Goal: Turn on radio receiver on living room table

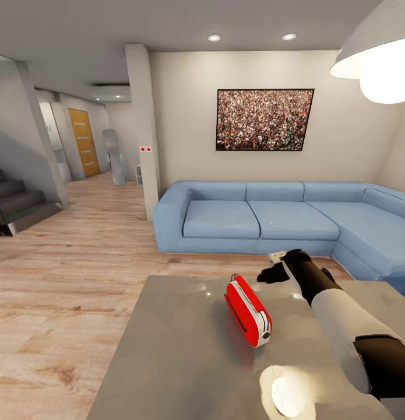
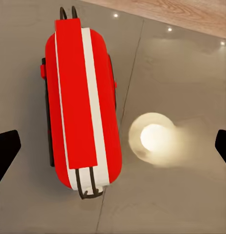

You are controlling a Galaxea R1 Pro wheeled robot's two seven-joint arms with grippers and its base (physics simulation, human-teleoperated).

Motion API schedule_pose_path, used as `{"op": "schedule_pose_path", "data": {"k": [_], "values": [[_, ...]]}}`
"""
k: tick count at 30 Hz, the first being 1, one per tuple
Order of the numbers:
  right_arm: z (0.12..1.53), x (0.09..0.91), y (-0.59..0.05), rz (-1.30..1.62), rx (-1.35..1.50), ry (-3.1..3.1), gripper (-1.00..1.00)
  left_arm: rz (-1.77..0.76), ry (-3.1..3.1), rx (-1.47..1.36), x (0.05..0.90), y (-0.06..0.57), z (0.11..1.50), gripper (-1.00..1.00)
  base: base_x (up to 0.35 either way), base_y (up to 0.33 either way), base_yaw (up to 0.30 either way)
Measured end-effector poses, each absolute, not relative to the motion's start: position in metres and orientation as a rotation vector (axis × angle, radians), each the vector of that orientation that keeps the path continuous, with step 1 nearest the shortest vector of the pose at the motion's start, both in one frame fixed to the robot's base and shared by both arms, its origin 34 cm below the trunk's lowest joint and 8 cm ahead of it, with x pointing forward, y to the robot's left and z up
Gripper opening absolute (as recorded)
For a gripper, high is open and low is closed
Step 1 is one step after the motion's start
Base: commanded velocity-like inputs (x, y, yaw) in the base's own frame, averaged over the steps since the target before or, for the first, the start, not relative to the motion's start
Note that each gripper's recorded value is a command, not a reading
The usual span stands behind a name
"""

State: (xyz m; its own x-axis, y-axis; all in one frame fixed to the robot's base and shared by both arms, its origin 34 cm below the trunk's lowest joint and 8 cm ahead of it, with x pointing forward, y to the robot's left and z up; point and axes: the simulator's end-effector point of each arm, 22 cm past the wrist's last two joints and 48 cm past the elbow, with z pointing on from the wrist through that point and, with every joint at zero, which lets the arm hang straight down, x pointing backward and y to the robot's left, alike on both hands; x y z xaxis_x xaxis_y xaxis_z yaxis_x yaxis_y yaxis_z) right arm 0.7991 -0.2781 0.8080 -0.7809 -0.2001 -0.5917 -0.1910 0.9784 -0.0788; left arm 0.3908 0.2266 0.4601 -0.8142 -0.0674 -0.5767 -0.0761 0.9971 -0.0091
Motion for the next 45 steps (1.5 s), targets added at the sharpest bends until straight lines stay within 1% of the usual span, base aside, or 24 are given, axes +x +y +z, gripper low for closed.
{"op": "schedule_pose_path", "data": {"k": [8, 26, 35, 39, 45], "values": [[0.81, 0.795, -0.283, 0.087, -0.301, 2.481, 1.0, 0.032, 2.516, -0.1, 0.394, 0.231, 0.462, 1.0, 0.0, 0.0, 0.0], [0.811, 0.795, -0.282, 0.106, -0.319, 2.474, 1.0, 0.034, 2.469, -0.102, 0.403, 0.232, 0.469, 1.0, 0.0, 0.0, 0.0], [0.81, 0.798, -0.275, 0.059, -0.321, 2.47, 1.0, 0.034, 2.467, -0.102, 0.403, 0.232, 0.469, 1.0, 0.0, 0.0, 0.0], [0.808, 0.802, -0.263, -0.045, -0.367, 2.462, 1.0, 0.034, 2.468, -0.102, 0.403, 0.232, 0.469, 1.0, 0.0, 0.0, 0.0], [0.807, 0.803, -0.246, -0.082, -0.403, 2.451, 1.0, 0.034, 2.468, -0.102, 0.403, 0.232, 0.469, 1.0, 0.0, 0.0, 0.0]]}}
